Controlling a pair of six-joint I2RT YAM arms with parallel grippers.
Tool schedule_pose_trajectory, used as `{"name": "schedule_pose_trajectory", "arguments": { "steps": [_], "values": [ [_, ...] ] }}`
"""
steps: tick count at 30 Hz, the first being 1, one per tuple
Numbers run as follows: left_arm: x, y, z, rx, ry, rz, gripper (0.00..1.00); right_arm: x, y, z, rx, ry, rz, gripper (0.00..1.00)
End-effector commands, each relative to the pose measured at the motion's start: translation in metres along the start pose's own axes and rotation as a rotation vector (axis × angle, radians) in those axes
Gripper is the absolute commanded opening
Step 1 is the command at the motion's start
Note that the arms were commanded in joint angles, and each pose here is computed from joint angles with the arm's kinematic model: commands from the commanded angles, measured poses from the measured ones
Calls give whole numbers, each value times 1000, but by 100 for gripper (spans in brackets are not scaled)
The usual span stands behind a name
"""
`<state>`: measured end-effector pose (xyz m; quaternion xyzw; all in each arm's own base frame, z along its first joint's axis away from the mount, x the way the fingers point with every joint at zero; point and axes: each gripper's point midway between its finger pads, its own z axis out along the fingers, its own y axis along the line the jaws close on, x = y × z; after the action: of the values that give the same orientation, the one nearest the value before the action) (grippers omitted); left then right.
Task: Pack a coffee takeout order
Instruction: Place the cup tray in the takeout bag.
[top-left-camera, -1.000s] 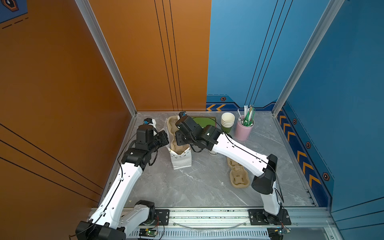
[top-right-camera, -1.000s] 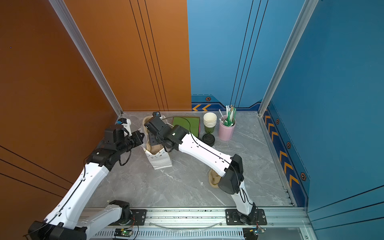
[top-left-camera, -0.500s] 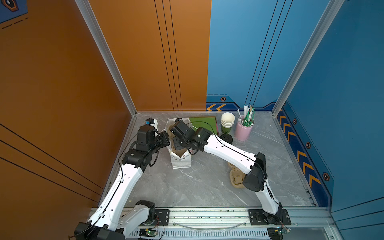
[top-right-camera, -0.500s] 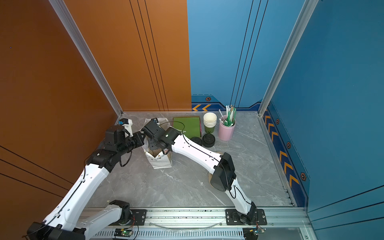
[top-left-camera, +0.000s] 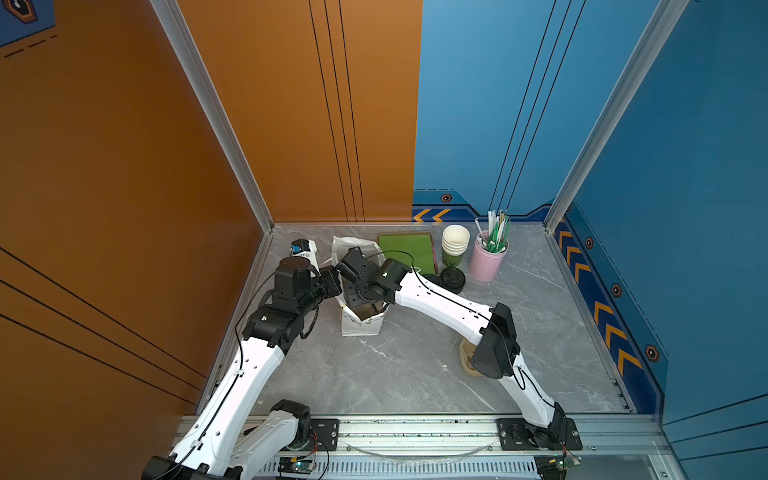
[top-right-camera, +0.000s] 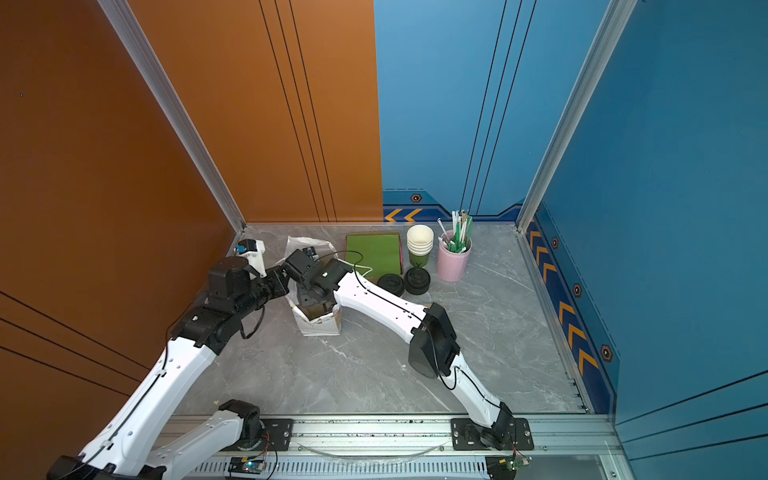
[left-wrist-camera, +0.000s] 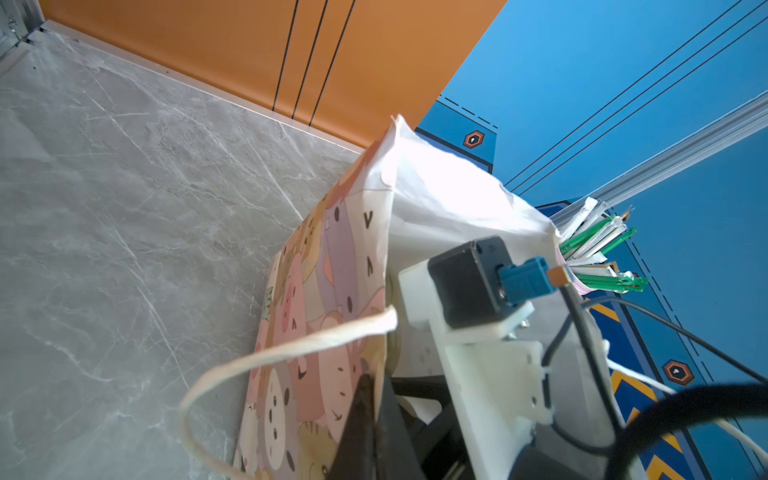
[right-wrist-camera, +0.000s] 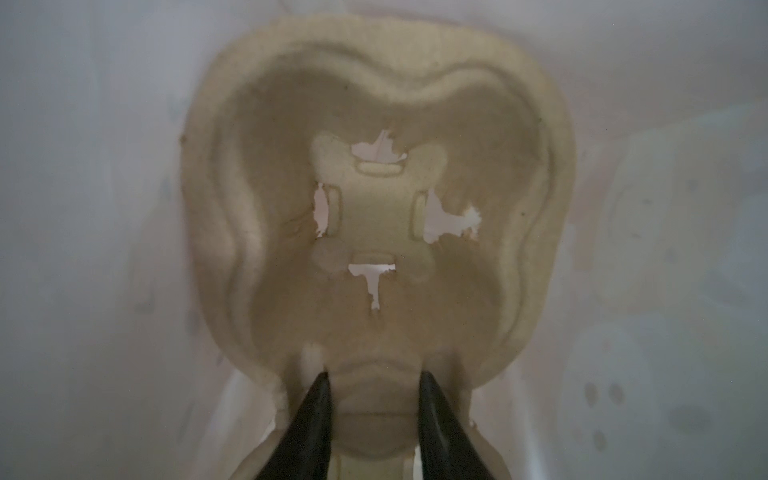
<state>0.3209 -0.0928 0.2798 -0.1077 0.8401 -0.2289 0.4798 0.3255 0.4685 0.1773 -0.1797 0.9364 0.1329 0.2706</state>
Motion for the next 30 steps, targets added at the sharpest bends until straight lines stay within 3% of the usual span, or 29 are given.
{"name": "schedule_pose_trajectory", "arguments": {
  "steps": [1, 30],
  "values": [
    [-6, -15, -6, 67, -43, 34, 0, 17, 7, 12, -3, 64, -11, 34],
    [-9, -34, -17, 145, -62, 28, 0, 78, -9, 81, 91, 250, -55, 34]
  ]
}}
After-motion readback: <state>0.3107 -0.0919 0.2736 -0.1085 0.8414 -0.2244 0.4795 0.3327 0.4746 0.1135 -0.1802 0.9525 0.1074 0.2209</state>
